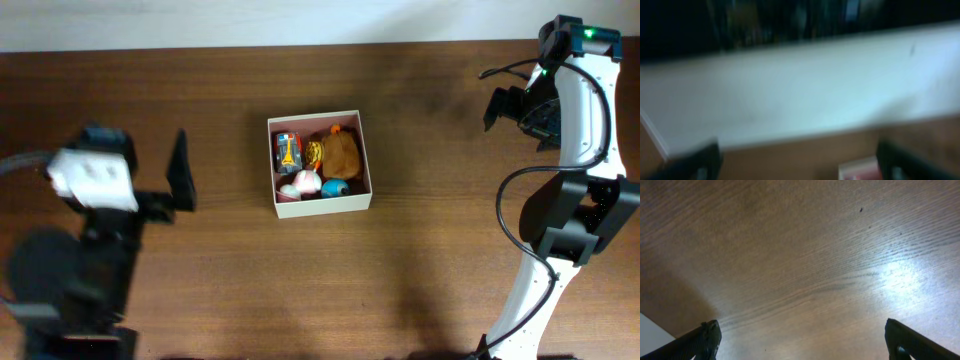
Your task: Pack container
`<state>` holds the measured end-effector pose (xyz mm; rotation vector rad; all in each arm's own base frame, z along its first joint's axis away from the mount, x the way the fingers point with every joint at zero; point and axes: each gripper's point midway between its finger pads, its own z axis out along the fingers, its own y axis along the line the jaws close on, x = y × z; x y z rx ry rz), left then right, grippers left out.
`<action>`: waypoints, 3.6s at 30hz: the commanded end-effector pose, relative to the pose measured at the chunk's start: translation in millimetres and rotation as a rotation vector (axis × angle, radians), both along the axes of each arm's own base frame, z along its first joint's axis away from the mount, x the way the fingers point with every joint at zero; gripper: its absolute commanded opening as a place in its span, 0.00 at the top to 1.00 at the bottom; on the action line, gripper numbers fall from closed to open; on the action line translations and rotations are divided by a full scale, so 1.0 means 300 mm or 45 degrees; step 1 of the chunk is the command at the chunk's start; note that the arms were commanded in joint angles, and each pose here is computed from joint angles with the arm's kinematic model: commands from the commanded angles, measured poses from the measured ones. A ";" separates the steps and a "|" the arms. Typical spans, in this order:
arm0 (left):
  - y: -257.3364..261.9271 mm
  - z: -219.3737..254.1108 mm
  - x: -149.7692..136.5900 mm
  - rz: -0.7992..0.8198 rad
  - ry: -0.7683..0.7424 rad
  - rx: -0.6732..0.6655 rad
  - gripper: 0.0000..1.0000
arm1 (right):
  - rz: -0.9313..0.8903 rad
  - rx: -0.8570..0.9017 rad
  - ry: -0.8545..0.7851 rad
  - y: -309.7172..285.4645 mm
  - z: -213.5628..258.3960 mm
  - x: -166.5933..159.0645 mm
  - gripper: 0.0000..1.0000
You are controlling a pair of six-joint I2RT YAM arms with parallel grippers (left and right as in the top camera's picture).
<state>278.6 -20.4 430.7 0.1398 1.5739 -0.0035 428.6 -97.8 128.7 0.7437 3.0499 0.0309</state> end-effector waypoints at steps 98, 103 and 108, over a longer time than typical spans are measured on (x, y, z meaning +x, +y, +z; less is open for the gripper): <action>-0.065 -0.898 -0.123 -0.160 0.070 0.017 0.00 | 0.281 -0.203 -2.117 0.357 0.646 -0.579 0.01; -0.065 -0.898 -0.123 -0.161 0.070 0.017 0.00 | 0.283 -0.209 -2.173 0.360 0.530 -0.618 0.01; -0.065 -0.898 -0.123 -0.161 0.070 0.017 0.00 | 0.306 -0.184 -2.204 0.383 0.451 -0.645 0.01</action>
